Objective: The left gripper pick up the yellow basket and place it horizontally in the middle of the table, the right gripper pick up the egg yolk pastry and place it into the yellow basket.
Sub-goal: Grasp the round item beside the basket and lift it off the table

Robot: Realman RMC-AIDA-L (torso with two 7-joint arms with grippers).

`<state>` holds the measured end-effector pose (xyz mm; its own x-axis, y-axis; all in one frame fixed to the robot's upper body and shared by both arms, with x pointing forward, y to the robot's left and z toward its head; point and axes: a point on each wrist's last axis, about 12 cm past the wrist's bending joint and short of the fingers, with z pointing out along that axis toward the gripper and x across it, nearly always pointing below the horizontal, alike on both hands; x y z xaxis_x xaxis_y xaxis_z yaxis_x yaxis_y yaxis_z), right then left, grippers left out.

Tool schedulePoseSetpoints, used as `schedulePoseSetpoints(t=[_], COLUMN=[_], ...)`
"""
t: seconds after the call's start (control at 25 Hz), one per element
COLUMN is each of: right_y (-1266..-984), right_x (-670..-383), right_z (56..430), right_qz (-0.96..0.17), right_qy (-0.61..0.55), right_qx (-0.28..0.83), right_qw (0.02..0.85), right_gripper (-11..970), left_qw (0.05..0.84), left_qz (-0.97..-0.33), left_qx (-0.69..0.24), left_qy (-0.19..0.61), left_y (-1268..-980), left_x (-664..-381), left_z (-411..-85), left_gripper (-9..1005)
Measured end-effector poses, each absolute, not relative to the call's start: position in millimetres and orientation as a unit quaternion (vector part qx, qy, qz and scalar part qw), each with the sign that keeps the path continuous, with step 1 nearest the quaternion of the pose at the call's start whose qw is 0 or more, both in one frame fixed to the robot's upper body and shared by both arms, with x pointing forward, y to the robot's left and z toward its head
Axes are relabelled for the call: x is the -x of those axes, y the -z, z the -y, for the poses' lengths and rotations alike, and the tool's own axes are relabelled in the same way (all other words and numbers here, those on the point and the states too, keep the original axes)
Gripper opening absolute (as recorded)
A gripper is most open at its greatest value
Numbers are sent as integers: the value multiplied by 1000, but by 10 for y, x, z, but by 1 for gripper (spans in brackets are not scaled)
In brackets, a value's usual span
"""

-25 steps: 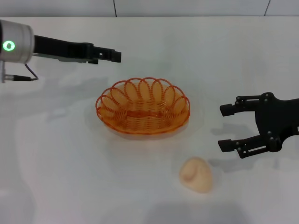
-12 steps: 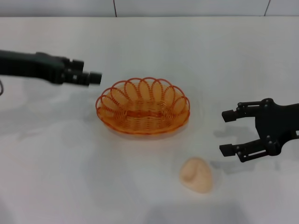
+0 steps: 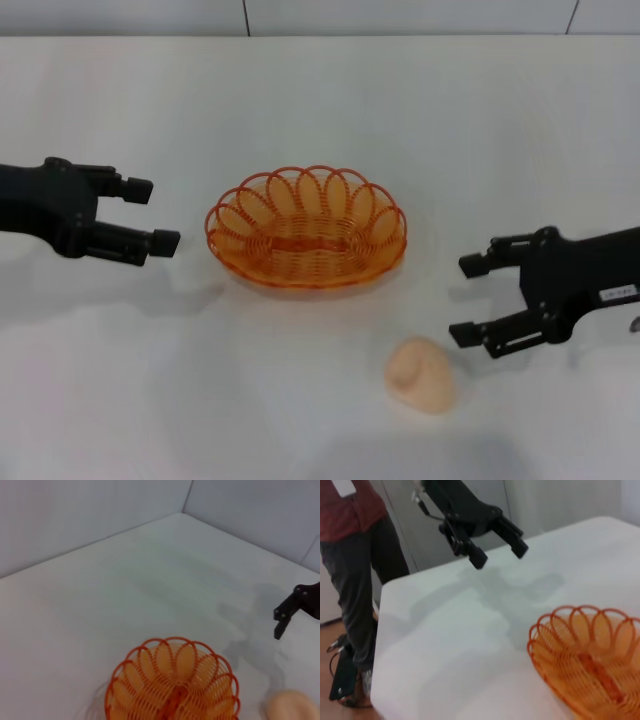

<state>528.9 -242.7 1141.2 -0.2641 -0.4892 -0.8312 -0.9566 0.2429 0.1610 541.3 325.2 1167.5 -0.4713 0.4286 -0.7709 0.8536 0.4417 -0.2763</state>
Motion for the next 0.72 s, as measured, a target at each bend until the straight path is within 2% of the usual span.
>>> schedulePoseSetpoints(t=[0.32,0.72], right_y=[-11398,-11354], right_x=[-5254,-5229], right_z=[2225,2029], right_qz=[-743,-736], right_qy=[-310,-294], right_qx=[529,558], right_qw=[270,245], right_gripper=[837,796], left_qw=[316,320], left_qz=[-784,-782], left_qx=[-418,-418], left_qy=[334,333], left_y=[-11701,-11718], left_x=[-5410,-5441], left_z=[-3252,-3224], left_gripper=[893,892])
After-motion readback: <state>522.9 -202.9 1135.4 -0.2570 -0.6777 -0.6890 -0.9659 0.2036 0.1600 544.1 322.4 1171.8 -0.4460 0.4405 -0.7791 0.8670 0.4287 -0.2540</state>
